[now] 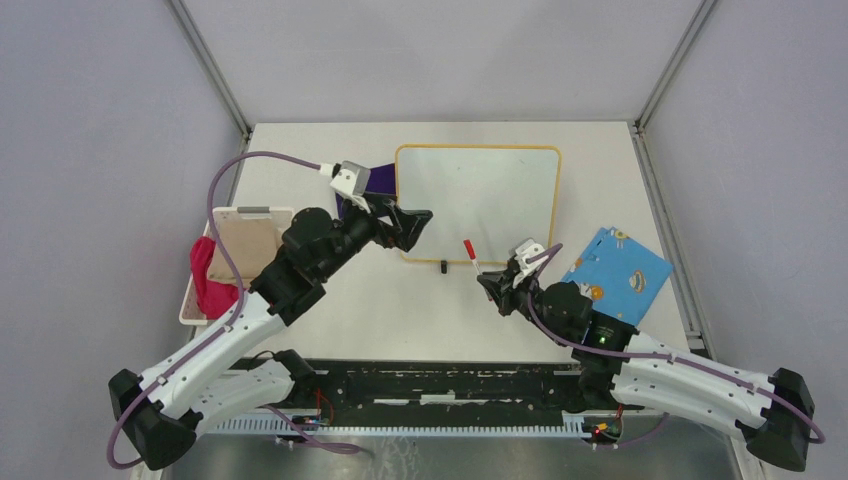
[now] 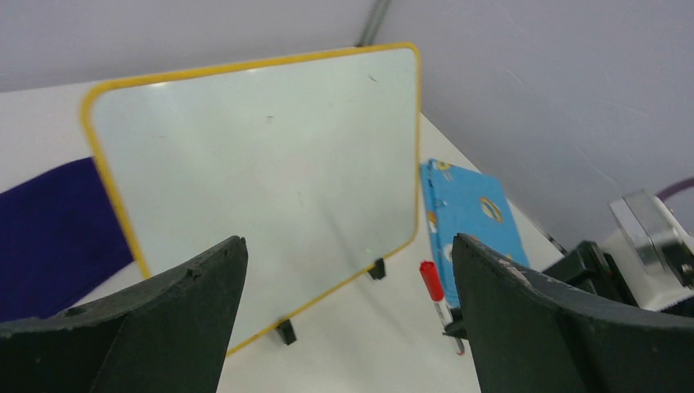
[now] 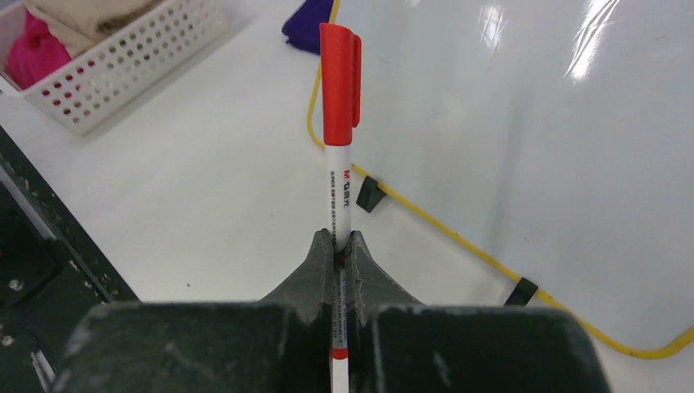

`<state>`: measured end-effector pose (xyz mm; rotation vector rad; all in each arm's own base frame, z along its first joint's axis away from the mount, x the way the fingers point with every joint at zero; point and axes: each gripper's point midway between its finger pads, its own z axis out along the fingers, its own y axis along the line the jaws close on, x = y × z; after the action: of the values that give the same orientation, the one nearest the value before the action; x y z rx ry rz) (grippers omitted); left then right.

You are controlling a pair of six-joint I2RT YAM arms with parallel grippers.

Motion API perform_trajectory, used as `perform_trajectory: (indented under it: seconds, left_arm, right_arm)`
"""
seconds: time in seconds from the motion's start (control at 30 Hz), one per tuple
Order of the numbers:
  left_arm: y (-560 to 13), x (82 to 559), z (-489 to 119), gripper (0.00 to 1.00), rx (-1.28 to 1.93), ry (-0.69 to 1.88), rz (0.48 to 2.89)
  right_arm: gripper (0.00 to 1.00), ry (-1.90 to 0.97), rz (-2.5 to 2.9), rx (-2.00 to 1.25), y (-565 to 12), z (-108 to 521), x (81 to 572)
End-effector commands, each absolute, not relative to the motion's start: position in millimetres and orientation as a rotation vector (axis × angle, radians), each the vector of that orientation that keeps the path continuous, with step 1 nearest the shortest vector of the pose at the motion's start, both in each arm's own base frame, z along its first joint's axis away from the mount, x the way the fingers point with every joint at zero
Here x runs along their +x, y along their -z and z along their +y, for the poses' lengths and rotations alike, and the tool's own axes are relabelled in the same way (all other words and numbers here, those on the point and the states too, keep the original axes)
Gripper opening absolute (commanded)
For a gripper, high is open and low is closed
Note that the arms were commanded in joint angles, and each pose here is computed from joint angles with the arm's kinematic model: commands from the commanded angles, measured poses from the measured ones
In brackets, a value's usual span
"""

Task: Write a sentence on the whiteboard
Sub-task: Open the whiteboard marker at the center of the board.

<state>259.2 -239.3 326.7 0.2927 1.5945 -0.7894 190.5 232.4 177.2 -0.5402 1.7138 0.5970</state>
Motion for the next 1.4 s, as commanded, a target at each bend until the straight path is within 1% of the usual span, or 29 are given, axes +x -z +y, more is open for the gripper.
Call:
perform_trajectory:
  seconds: [0.0,0.17,0.3,0.6,0.77,0.97,1.17,1.23,1.3,1.37]
  left_arm:
    - [-377,224,-285,0.99,0.441,1.134,1.492]
    - [-378,206,-309,0.98,0.511,1.341,1.496]
    - [-371,197,-327,0.93,0.575,1.458,1.521]
    - [-355,199,-349,0.82,0.625,1.476,1.585]
    - [-351,201,-353,0.74,0.626,1.471,1.602]
    - [-344,202,-357,0.62,0.638,1.462,1.619]
    - [-338,199,-360,0.54,0.661,1.457,1.628]
    - [-336,199,-360,0.48,0.665,1.451,1.634]
    - [-335,199,-359,0.38,0.669,1.447,1.637]
    - [-335,198,-358,0.31,0.671,1.442,1.632]
  right_arm:
    - [0.0,-0.677,1.52,-0.412,-230,230,196]
    - [0.0,-0.758,1.431,-0.394,-256,234,190]
    - [0.0,-0.799,1.4,-0.4,-269,239,186]
    - [0.0,-0.856,1.354,-0.416,-285,244,179]
    - [0.0,-0.854,1.353,-0.427,-286,244,178]
    - [0.0,-0.847,1.361,-0.432,-284,244,179]
    - [0.0,-0.849,1.357,-0.432,-287,244,178]
    - [0.0,-0.853,1.358,-0.431,-287,245,178]
    - [0.0,-0.854,1.36,-0.431,-286,245,179]
    - [0.0,-0.853,1.359,-0.433,-286,245,178]
